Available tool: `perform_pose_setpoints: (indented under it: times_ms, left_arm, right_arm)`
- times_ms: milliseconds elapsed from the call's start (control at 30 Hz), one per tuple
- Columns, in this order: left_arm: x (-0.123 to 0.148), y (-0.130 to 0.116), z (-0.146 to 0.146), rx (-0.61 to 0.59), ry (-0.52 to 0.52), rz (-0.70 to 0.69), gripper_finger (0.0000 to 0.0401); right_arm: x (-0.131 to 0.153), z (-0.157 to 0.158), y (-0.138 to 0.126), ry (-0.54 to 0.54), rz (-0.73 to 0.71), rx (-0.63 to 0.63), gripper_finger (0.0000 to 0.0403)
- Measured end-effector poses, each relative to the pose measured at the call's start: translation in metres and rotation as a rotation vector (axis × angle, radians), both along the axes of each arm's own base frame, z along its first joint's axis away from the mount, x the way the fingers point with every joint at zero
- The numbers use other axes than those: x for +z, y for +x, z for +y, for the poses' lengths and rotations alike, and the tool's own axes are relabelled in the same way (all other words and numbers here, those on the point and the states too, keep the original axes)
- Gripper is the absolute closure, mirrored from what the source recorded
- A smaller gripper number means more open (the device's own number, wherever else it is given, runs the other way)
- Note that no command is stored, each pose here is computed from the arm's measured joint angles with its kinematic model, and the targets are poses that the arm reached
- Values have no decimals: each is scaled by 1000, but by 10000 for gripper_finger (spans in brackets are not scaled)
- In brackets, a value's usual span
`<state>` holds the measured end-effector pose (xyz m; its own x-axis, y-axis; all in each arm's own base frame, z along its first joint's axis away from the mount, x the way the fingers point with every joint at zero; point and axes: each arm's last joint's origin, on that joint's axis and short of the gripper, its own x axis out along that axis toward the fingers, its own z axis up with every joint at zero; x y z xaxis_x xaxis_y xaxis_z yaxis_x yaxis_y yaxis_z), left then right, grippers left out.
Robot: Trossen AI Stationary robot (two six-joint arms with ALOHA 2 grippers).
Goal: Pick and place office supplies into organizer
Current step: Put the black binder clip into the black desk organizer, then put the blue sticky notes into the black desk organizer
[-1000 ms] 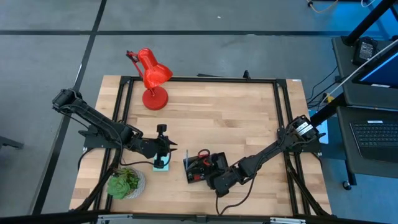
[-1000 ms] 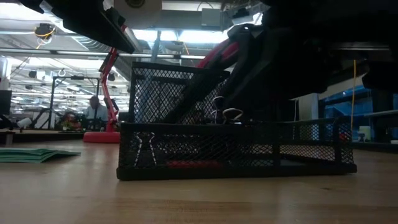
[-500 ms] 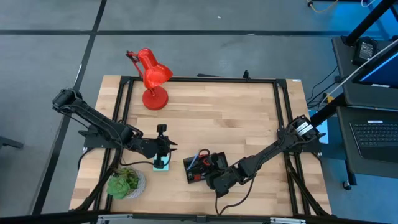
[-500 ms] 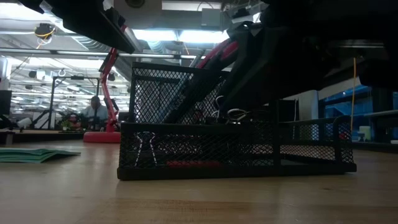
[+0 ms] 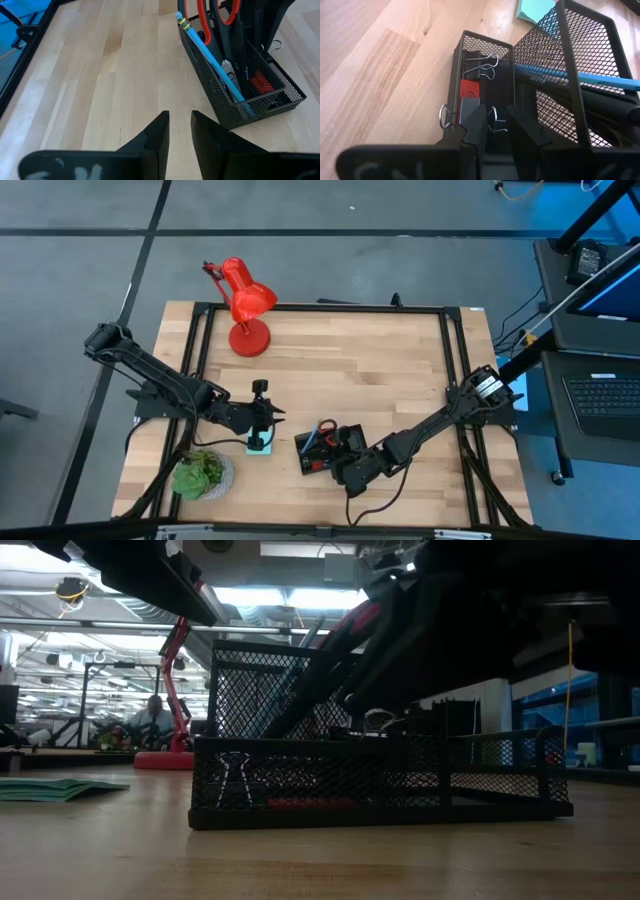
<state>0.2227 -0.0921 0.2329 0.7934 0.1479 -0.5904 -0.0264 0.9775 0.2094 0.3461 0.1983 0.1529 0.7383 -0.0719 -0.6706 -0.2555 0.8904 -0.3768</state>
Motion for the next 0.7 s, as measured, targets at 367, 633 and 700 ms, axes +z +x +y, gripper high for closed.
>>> perform_pose_setpoints:
  times_ms: [367, 633, 700]
  left_arm:
    - [0, 0, 0, 0, 0, 0, 326]
    - [0, 0, 0, -1, 0, 0, 326]
    - [0, 0, 0, -1, 0, 0, 326]
  right_arm:
    - [2, 1, 1, 9, -18, 3, 325]
    - [3, 2, 3, 13, -40, 13, 325]
    - [4, 4, 2, 8, -42, 22, 325]
